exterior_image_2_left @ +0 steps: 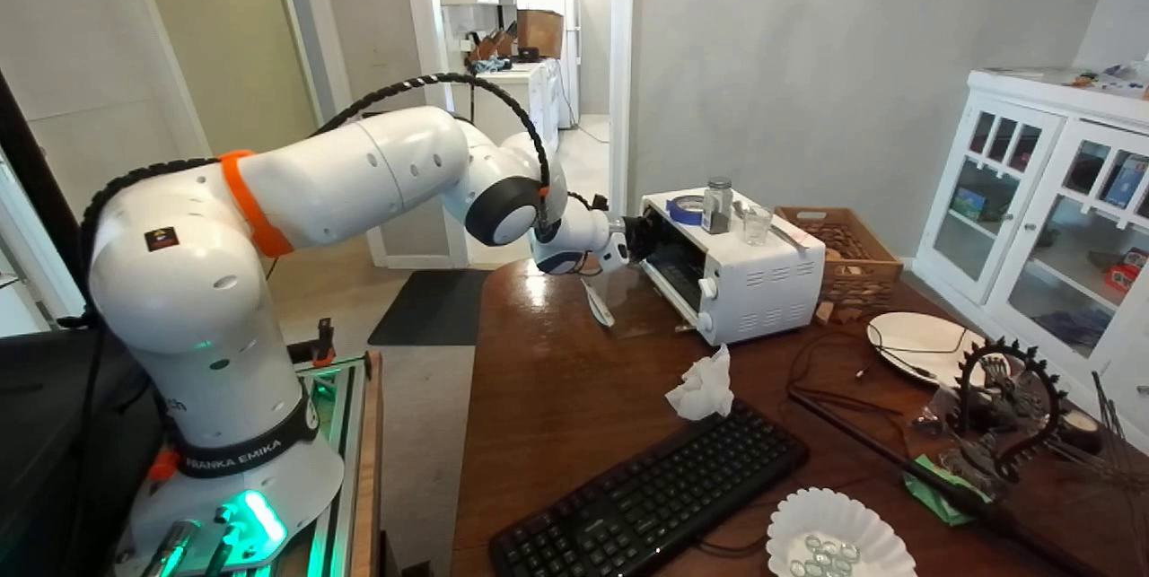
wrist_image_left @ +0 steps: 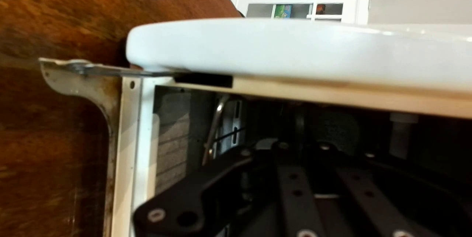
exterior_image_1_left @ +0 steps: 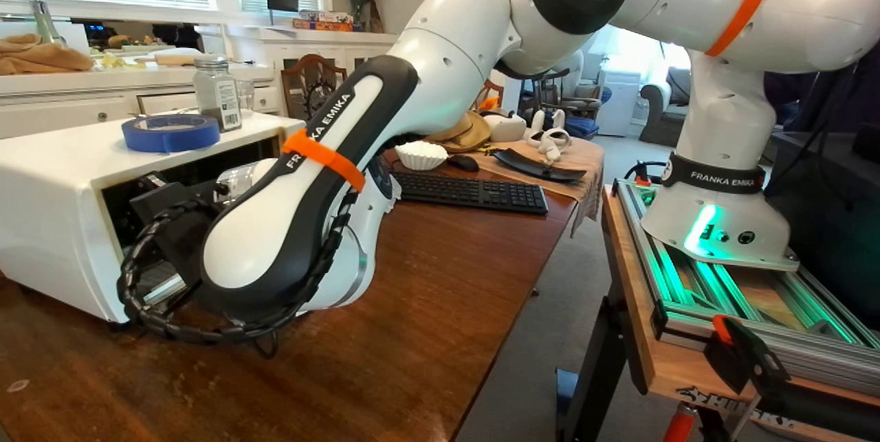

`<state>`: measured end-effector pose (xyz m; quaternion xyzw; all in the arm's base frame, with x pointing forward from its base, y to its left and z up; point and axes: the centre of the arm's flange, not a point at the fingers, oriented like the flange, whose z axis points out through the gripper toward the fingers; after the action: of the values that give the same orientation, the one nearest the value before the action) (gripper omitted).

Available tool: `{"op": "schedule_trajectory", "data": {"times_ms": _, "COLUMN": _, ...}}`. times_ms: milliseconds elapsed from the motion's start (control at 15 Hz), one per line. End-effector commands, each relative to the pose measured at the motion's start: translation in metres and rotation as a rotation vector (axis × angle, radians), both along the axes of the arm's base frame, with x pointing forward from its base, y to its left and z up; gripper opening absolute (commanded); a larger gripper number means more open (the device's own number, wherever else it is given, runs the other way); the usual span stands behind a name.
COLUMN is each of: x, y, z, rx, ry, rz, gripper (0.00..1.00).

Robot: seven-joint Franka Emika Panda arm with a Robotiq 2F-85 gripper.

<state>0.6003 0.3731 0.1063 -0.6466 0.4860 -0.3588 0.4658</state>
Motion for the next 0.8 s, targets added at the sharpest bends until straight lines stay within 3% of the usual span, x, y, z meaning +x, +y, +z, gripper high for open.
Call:
{"op": "schedule_trajectory", "data": {"times_ms": 0, "x": 0.006, "y": 0.008, "z": -0.01, "rx": 0.001, "ry": -0.006, "rz": 0.004, "gripper": 0.02}}
{"op": "schedule_trajectory", "data": {"times_ms": 333, "x": -0.002, "y": 0.006, "z": -0.013, "rx": -0.006, "ry": -0.013, "rz": 0.006, "gripper": 0.02}}
{"op": "schedule_trajectory", "data": {"times_ms": 733, "x": -0.039, "y": 0.0, "z": -0.006, "rx": 0.008, "ry": -0.098, "rz": -0.051, "gripper": 0.02}}
